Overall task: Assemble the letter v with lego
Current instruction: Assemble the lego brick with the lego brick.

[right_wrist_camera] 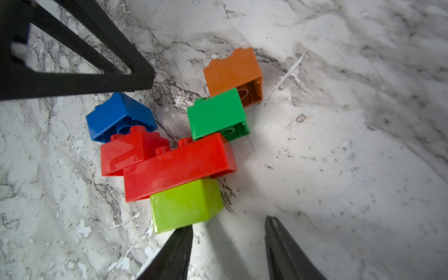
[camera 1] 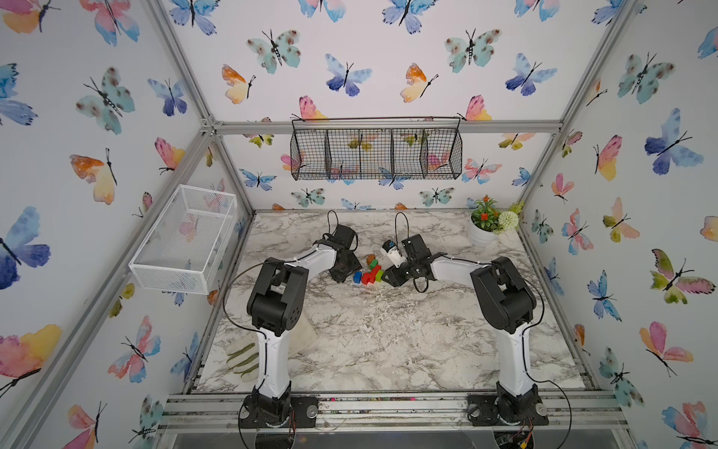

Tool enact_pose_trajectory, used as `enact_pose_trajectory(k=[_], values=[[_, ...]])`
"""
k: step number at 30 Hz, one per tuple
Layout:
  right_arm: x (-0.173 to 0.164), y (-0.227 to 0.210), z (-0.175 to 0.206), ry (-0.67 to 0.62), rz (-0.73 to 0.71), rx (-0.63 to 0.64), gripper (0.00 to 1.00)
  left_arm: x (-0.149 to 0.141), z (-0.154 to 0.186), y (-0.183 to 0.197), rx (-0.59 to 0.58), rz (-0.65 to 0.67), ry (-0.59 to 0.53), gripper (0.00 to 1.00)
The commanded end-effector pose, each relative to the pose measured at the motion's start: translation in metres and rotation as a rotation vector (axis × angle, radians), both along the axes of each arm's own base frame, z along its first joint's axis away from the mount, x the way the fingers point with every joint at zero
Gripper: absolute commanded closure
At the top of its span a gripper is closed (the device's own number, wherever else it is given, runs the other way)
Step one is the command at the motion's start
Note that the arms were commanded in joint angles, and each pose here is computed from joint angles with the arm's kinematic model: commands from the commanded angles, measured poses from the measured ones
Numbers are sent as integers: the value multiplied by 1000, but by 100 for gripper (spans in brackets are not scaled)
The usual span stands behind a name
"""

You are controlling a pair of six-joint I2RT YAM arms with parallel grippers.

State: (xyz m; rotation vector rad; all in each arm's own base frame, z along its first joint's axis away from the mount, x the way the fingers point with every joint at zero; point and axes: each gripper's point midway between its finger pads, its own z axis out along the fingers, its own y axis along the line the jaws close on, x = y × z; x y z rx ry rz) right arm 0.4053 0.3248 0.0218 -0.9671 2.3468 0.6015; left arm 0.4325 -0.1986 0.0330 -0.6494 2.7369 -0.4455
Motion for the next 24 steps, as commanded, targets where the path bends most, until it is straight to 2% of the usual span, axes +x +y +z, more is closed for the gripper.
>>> enact_pose_trajectory(k=[1,8,19,24], values=[[-41,-31,-62,212,-28,-138,48,-12,-10,-6,1,-55,37,45],[-41,-30,-62,215,-27,-136,48,-17,-12,-8,9,-95,50,47],[-42,-29,-61,221,-24,-128,48,-24,-11,-2,22,-77,60,47],[-43,-28,-61,227,-20,-121,48,-21,-1,-2,26,-78,42,44]])
